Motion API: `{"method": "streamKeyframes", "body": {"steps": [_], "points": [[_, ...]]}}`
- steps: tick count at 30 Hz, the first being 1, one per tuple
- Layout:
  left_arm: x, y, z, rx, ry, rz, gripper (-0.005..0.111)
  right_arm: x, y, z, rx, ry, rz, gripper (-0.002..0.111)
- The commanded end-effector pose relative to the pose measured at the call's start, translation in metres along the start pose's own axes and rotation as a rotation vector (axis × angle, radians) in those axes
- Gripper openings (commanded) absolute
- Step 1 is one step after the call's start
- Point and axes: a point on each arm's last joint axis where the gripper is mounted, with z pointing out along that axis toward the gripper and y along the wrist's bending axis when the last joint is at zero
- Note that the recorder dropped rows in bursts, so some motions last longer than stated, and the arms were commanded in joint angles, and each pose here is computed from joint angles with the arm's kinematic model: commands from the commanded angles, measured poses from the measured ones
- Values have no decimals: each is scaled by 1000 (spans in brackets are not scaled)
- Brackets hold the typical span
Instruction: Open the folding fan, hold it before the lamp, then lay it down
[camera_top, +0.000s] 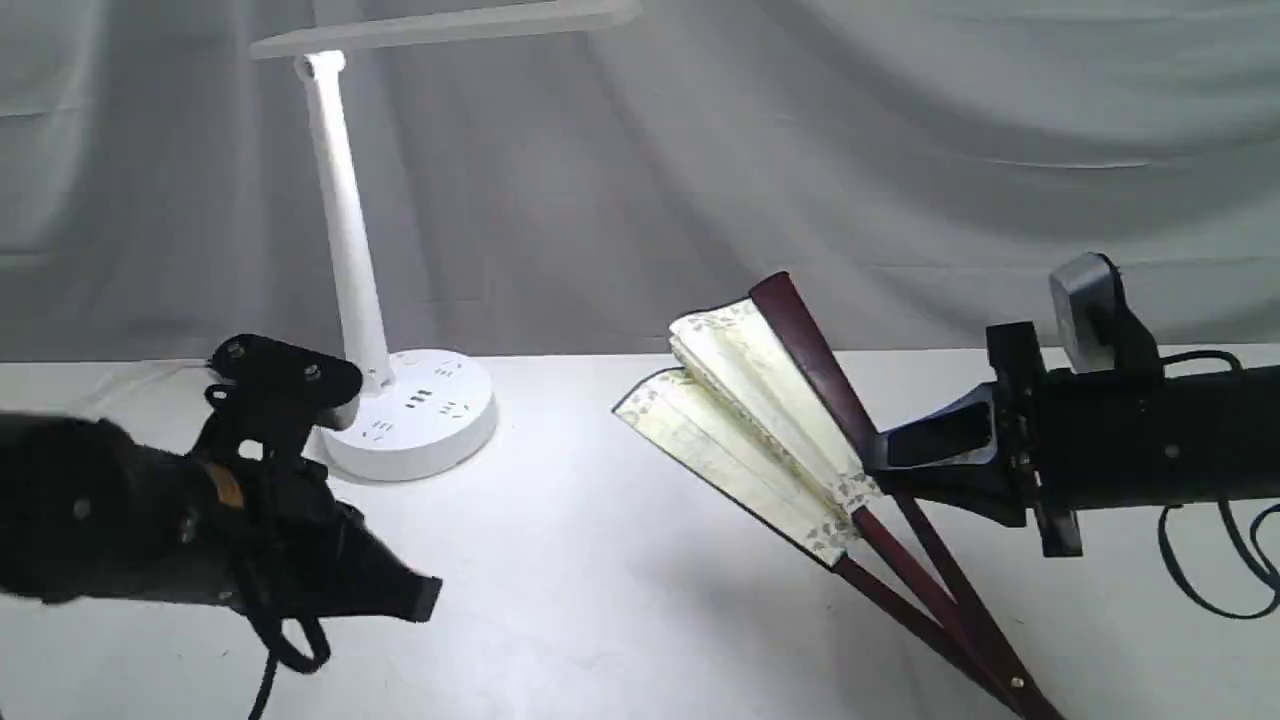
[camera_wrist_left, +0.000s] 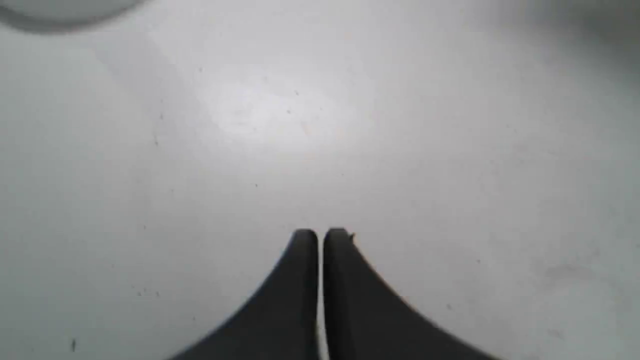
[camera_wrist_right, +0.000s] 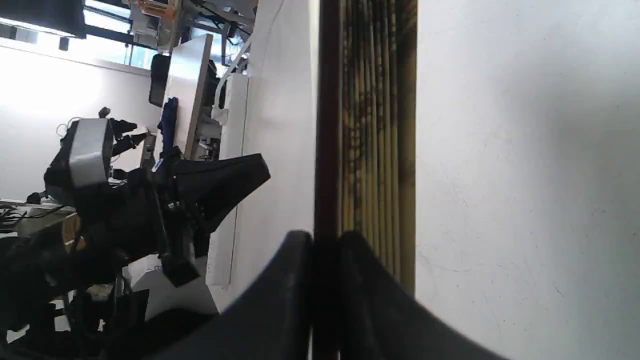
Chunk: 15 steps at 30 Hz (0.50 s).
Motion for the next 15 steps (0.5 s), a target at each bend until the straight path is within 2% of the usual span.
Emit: {"method": "streamKeyframes", "body": {"steps": [1, 4, 8, 12, 15], "points": [[7, 3, 2, -56, -210, 17, 0, 1, 5, -1, -18, 0, -21, 0], [14, 5, 0, -91, -368, 60, 0, 1, 5, -1, -18, 0, -21, 0], [17, -3, -6, -21, -531, 99, 0, 1, 5, -1, -18, 0, -23, 0], [15, -11, -9, 101, -591, 16, 0, 1, 5, -1, -14, 6, -26, 0], [14, -12, -9, 140, -591, -76, 0, 3, 4, -1, -5, 20, -32, 0]]}}
